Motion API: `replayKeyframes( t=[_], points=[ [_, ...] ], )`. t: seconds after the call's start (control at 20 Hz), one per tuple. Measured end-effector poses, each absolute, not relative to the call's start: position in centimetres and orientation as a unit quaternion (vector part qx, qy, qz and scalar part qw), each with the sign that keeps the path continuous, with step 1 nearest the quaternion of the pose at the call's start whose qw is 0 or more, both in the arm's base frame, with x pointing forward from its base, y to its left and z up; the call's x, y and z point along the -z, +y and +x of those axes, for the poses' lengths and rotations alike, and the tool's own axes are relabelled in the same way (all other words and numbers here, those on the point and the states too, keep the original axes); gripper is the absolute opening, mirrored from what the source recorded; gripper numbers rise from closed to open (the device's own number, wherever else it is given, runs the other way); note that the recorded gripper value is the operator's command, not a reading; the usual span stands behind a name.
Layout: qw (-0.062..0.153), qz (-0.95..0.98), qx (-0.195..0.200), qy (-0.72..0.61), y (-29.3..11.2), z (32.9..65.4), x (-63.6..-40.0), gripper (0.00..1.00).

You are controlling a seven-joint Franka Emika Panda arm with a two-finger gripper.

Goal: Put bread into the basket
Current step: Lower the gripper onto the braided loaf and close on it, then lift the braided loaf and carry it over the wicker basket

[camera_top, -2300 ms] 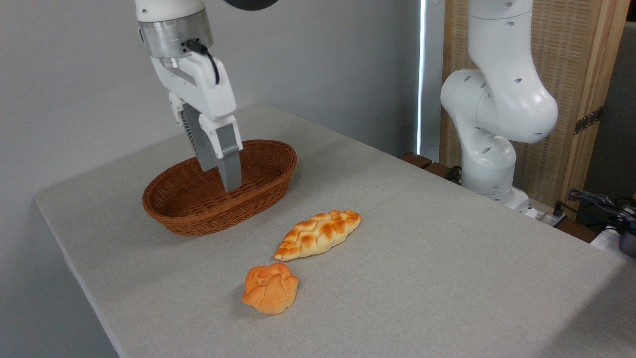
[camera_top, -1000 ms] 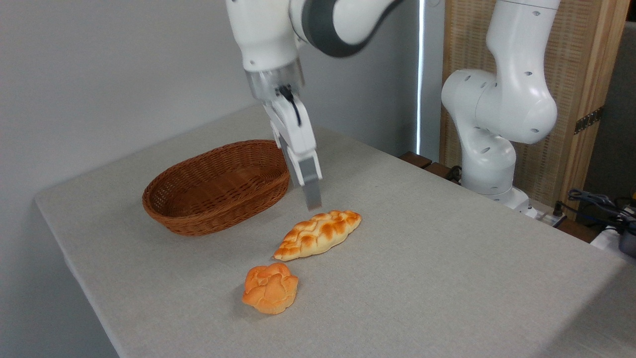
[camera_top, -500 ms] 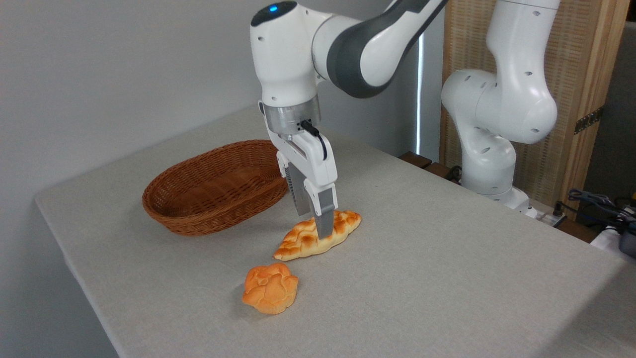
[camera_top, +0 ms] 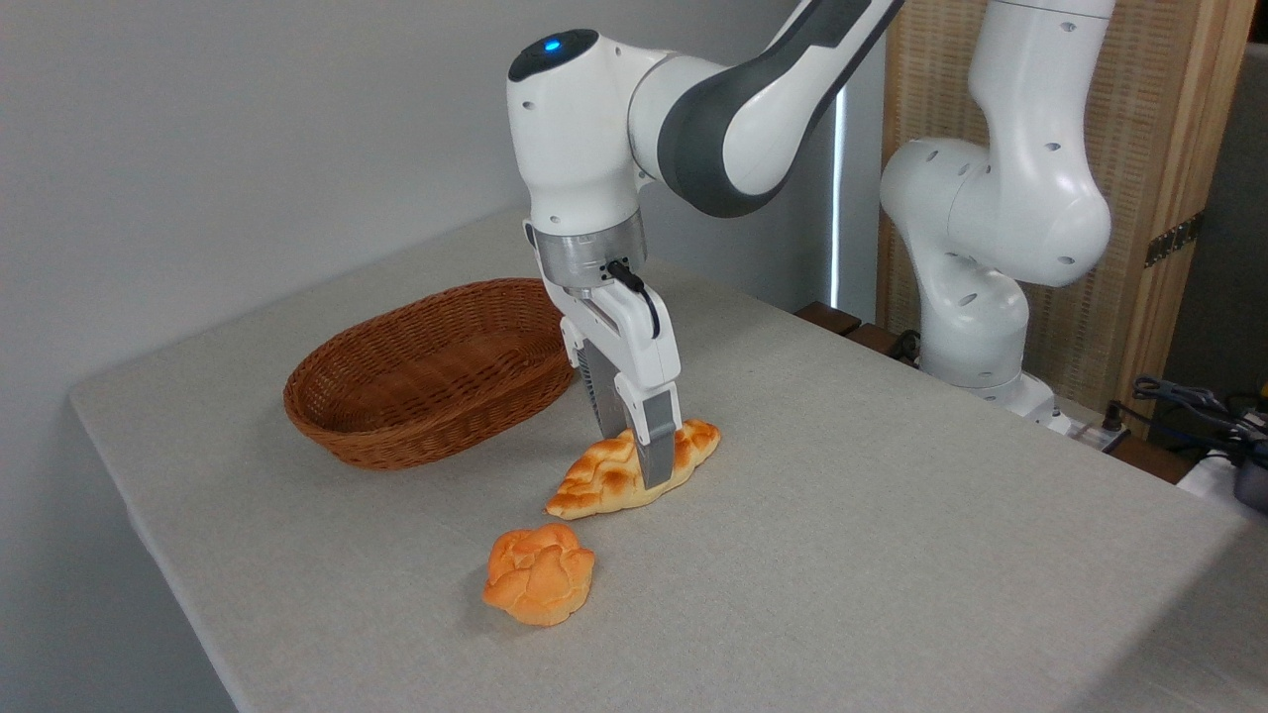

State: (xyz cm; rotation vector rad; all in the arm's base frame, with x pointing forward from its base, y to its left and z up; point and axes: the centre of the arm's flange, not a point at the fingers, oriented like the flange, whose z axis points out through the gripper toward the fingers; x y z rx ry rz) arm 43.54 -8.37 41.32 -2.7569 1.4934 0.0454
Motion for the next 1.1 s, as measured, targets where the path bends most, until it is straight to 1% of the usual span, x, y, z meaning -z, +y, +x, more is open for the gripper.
replayKeyframes(
  t=[0.1, 0.45, 0.6, 0.65, 0.7, 0.8, 0.85, 0.9, 1.0, 1.1],
  points=[
    [0.002, -0.879, -0.017, 0.476, -8.4, 43.5, -41.1, 0.42],
    [0.001, -0.879, -0.02, 0.476, -8.3, 43.6, -40.8, 0.42],
    [0.002, -0.88, -0.015, 0.475, -8.4, 43.9, -41.6, 0.42],
    [0.001, -0.88, -0.015, 0.475, -8.5, 44.2, -42.5, 0.43],
    [-0.002, -0.881, -0.017, 0.474, -8.6, 44.6, -43.9, 0.43],
    [-0.025, -0.886, -0.012, 0.462, -9.2, 45.5, -47.5, 0.45],
    [-0.039, -0.894, -0.003, 0.447, -9.8, 46.1, -49.5, 0.49],
    [-0.045, -0.902, 0.008, 0.429, -10.5, 46.7, -51.0, 0.5],
    [-0.049, -0.916, 0.022, 0.398, -12.4, 47.8, -52.9, 0.5],
    [-0.051, -0.926, 0.022, 0.373, -15.4, 48.7, -53.2, 0.5]
  ],
)
